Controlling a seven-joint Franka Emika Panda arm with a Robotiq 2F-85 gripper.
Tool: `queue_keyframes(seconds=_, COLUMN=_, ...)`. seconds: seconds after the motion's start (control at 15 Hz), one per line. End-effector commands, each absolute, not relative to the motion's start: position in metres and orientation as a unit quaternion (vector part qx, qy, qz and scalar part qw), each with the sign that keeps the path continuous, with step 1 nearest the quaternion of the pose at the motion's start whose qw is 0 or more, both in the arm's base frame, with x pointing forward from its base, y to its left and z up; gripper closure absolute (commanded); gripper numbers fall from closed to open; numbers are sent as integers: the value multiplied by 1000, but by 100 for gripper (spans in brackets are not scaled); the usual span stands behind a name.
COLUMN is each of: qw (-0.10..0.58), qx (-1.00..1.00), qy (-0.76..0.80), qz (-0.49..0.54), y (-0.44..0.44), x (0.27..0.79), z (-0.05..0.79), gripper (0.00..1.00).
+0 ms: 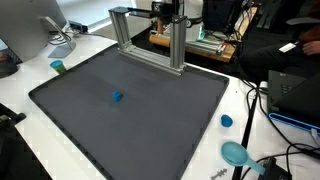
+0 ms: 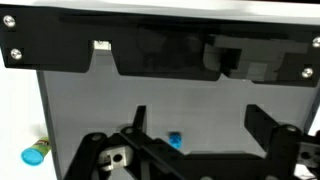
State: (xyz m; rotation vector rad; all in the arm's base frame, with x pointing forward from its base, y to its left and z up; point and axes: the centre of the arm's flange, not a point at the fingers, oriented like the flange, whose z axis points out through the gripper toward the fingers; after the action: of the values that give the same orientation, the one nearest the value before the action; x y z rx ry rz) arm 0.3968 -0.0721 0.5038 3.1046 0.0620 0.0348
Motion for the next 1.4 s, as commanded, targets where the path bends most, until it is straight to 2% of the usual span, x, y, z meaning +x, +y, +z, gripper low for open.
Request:
queue_keyframes(seconds=0.0, qw=26, qx=998, qy=7, qz=49, y=-44, x=393, z=499, gripper=0)
queue_keyframes(seconds=0.4, qw=21, qx=997, qy=-27, qz=70, y=-15, x=352, z=486, gripper=0)
queue_keyframes(seconds=0.67, qw=-31, qx=993, qy=-46, qz=104, y=-17, x=329, z=472, gripper=0)
queue_keyframes(seconds=0.73, qw=-3, qx=996, qy=-40, qz=73, y=-18, x=355, z=479, gripper=0)
queue_keyframes(seconds=1.33, qw=-9, qx=995, qy=-61, qz=78, y=-10, x=339, z=475, gripper=0)
